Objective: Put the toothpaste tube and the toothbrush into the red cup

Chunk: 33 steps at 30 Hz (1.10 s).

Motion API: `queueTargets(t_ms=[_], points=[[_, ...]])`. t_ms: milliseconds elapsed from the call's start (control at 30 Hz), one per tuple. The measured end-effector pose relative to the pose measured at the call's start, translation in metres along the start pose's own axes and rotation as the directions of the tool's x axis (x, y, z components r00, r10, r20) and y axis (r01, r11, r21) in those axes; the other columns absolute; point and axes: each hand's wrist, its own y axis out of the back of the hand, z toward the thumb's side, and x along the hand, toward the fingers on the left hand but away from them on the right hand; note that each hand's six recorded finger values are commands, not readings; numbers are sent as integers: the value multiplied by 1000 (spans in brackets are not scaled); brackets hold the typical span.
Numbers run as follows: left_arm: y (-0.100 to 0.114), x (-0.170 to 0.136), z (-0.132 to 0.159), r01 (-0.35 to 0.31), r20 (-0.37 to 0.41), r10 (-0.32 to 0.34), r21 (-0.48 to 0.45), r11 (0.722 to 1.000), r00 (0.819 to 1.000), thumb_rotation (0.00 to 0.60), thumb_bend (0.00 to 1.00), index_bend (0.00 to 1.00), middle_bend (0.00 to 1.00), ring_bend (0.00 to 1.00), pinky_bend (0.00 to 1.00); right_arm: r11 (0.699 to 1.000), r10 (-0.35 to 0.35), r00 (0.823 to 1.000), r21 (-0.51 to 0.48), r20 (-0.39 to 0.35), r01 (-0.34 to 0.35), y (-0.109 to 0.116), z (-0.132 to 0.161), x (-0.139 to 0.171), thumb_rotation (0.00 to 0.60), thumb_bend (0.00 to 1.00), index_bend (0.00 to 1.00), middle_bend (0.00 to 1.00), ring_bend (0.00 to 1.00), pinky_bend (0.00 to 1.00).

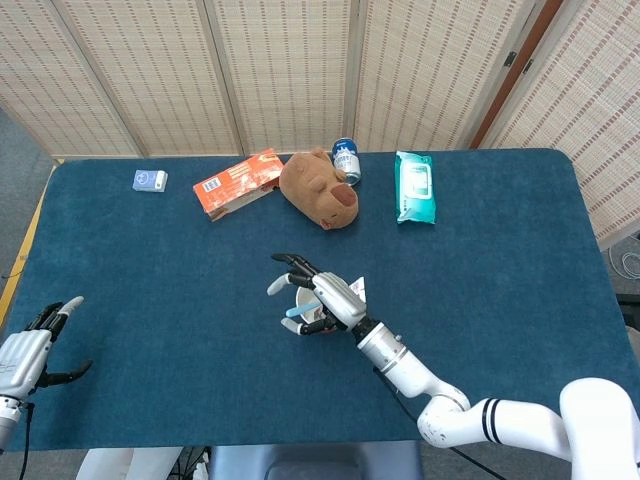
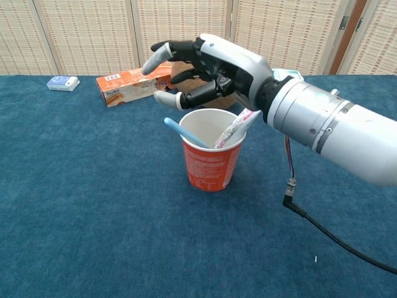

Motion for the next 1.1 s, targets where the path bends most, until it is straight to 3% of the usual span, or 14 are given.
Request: queueTargets(t_ms=[267, 400, 500, 633, 800, 833, 933, 1000, 1100], points=[[-1, -1, 1, 2, 3, -2, 11, 1000, 1000, 600, 220, 21, 154, 90, 256, 983, -7, 999, 183, -38, 13, 11, 18, 3, 600, 212, 383, 94, 0, 188], [-3, -1, 3, 2, 5, -2, 19, 1000, 1000, 600, 220, 21, 154, 90, 256, 931, -20, 999, 363, -49, 36, 20, 24, 8, 600, 212, 317, 91, 0, 188], [-3, -2, 4, -2, 9, 2, 24, 1000, 1000, 600, 220, 21, 154, 90, 256, 853, -36, 998, 519, -55, 59, 30, 29, 15, 600, 212, 262, 77, 0, 188], [-4, -2, 4, -1, 8, 0, 30, 1000, 1000, 600, 221, 21, 154, 90, 256, 717, -75, 996, 692, -45, 85, 49, 36, 34, 600, 212, 211, 63, 0, 188], [-4, -3, 6, -6, 11, 6, 35, 999, 1000, 600, 220, 21, 153, 90, 256, 554, -148, 989, 829, 5, 79, 77, 37, 64, 600, 212, 156, 25, 0, 172], [-4, -3, 7, -8, 12, 8, 36, 999, 1000, 600, 220, 21, 153, 90, 256, 514, -169, 985, 855, 25, 66, 84, 36, 73, 600, 212, 153, 22, 0, 169], [-2, -3, 8, -21, 18, 21, 35, 999, 1000, 600, 220, 21, 154, 90, 256, 436, -239, 967, 899, 92, 22, 102, 31, 102, 600, 212, 147, 18, 0, 163], [-1, -3, 9, -34, 25, 34, 32, 999, 999, 600, 220, 21, 154, 90, 256, 417, -287, 948, 909, 136, -4, 112, 25, 121, 600, 212, 147, 18, 0, 162], [2, -4, 13, -61, 46, 60, 24, 998, 997, 600, 220, 39, 154, 89, 256, 416, -353, 915, 909, 193, -31, 123, 17, 150, 600, 212, 146, 18, 0, 162]])
